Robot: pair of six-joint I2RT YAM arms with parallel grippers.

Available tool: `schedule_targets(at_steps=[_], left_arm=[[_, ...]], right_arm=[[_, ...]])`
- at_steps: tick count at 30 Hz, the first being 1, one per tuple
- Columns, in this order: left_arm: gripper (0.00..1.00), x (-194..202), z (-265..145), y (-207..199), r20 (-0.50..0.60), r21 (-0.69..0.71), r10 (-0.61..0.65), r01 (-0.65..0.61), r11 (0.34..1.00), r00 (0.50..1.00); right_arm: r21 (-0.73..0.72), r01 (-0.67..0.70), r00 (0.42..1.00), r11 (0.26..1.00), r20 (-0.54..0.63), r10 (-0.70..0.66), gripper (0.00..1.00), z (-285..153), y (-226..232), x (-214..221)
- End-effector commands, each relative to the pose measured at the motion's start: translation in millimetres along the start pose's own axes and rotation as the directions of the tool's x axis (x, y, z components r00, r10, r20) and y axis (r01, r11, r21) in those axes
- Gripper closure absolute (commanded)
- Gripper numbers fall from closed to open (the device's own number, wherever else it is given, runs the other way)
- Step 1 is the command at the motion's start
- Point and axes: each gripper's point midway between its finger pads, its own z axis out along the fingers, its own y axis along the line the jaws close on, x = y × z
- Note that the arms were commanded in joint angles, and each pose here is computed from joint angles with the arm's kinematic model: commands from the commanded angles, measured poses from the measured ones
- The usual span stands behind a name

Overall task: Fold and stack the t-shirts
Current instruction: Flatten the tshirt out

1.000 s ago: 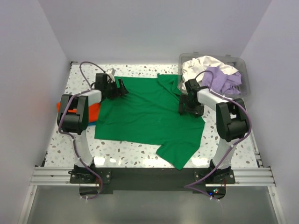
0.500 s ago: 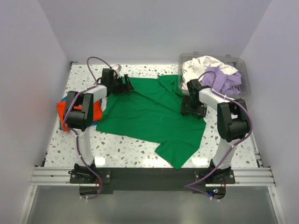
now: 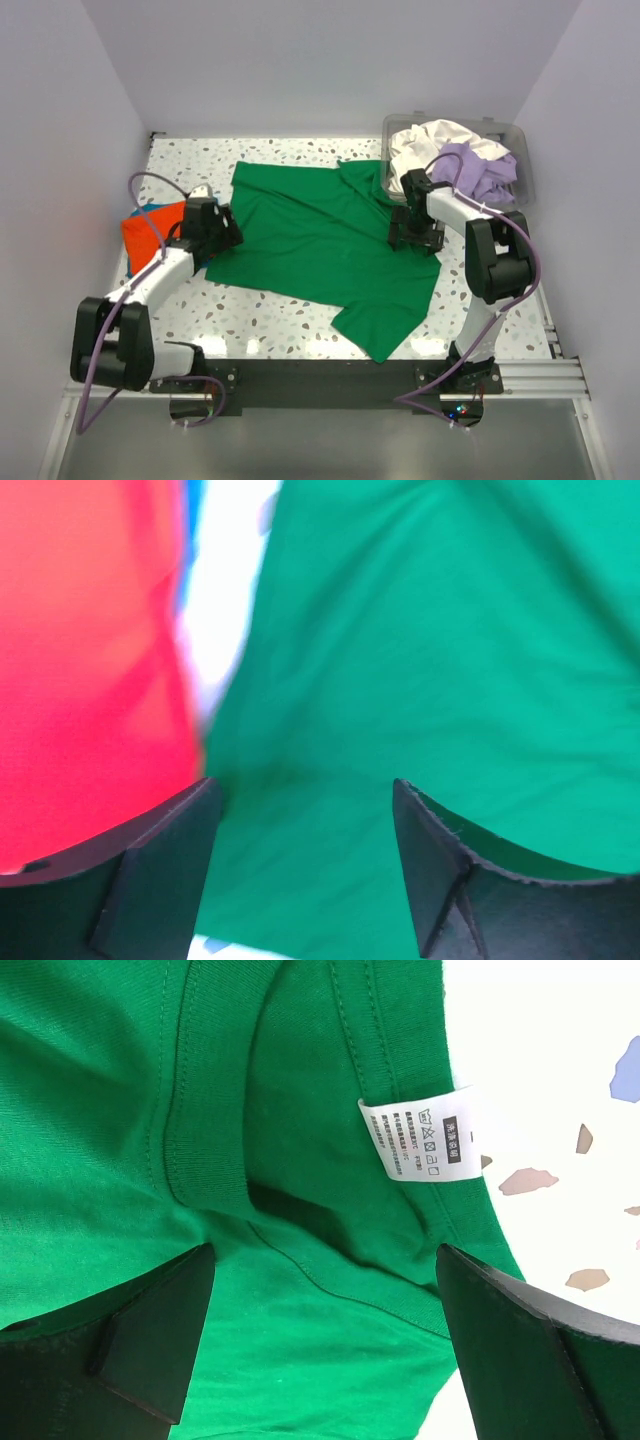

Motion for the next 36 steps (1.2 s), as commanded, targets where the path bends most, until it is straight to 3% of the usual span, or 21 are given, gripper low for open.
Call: schedule_targets(at_steps=[1,6,10,19,32,35,36], left_arm=[[0.29,17.6,-10.5,49.9,0.02,-0.181,-0.073,0.075,0.981,0.997],[0.4,29.2,-13.2,91.6,0.008,-0.25,-0.144,0.141,0.958,0.99],[0.5,37.8,-15.2,101.3,-0.008,-0.269,-0.152,0.144,0.952,0.988],[0.58,62.3,-28.0,101.3,-0.061,-0.259,-0.174,0.152,0.954,0.983],[0.6,84.7,-23.1,100.4,-0.116,-0.24,-0.193,0.161,0.957,0.974],[0.65,88.3,-19.1,99.9,-0.125,-0.229,-0.187,0.155,0.961,0.974],[0.72,90.6,-17.7,99.2,-0.135,-0.224,-0.187,0.154,0.962,0.973]], right_arm=[[-0.016,-0.015,1.0,1.0,-0.009,0.015,0.05,-3.2,1.5,1.3],[-0.014,-0.012,1.0,1.0,-0.007,0.012,0.05,-5.1,0.6,3.8],[-0.014,-0.023,1.0,1.0,-0.006,0.023,0.05,-6.2,-0.5,3.9],[-0.008,-0.031,0.999,0.999,-0.01,0.031,0.05,-5.9,-1.3,6.4],[-0.01,-0.03,0.999,1.0,-0.013,0.029,0.05,-6.3,-1.9,7.4],[-0.017,-0.029,1.0,0.999,-0.013,0.028,0.05,-6.7,-0.5,8.0],[-0.02,-0.031,0.999,0.999,-0.01,0.031,0.05,-7.5,-0.5,7.2]])
